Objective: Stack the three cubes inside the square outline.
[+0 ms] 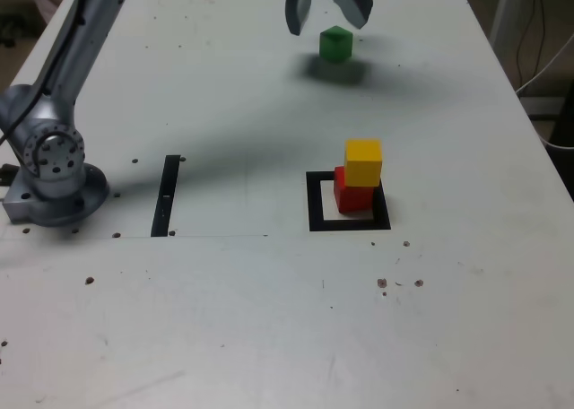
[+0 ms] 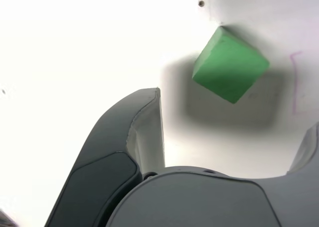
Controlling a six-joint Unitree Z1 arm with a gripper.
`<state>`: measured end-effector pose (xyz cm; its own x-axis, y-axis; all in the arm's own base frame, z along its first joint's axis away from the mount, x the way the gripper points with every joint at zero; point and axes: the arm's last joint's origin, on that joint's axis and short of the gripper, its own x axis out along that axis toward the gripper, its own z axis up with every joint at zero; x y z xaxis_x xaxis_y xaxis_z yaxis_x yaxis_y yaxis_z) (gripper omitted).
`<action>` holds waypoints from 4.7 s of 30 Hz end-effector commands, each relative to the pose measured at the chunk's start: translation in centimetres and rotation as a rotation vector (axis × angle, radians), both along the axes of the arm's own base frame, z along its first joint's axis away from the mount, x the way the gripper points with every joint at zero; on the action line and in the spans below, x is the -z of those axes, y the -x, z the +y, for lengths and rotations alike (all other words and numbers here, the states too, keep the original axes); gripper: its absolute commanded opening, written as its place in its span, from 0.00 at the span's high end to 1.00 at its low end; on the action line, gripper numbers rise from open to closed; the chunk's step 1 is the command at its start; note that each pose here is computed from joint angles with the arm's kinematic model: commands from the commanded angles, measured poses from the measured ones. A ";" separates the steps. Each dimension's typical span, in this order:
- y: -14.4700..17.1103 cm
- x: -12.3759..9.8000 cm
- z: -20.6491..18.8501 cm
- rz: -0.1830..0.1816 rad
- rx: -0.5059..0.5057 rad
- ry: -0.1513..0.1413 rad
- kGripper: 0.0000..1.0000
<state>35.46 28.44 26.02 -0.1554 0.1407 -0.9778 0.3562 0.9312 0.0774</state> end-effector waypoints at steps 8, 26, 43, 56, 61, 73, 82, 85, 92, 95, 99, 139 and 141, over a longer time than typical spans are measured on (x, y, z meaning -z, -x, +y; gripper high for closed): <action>-0.5 1.8 0.8 0.051 0.178 -0.027 0.01; -1.4 4.4 1.3 0.059 0.211 -0.070 0.11; -0.8 4.6 0.8 0.039 0.211 -0.107 0.19; -1.1 4.4 1.0 0.031 0.191 -0.158 0.40; -1.1 4.2 0.9 0.023 0.179 -0.166 0.50; -1.1 3.6 0.6 -0.021 0.125 -0.168 0.72; -1.1 1.4 0.1 -0.117 0.070 -0.158 0.89; -1.1 0.1 -0.5 -0.155 0.064 -0.164 0.91; -0.7 -4.5 -3.5 -0.215 0.037 -0.183 0.97; -0.2 -6.4 -5.5 -0.215 0.027 -0.176 0.97; 0.7 -8.5 -8.9 -0.197 0.008 -0.137 0.97; 1.6 -7.8 -35.6 -0.145 -0.376 -0.128 1.00; 1.0 -7.5 -35.9 -0.139 -0.370 -0.130 1.00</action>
<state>34.11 -7.18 33.83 -0.0730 0.2200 -0.9728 -0.0318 0.9743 0.2228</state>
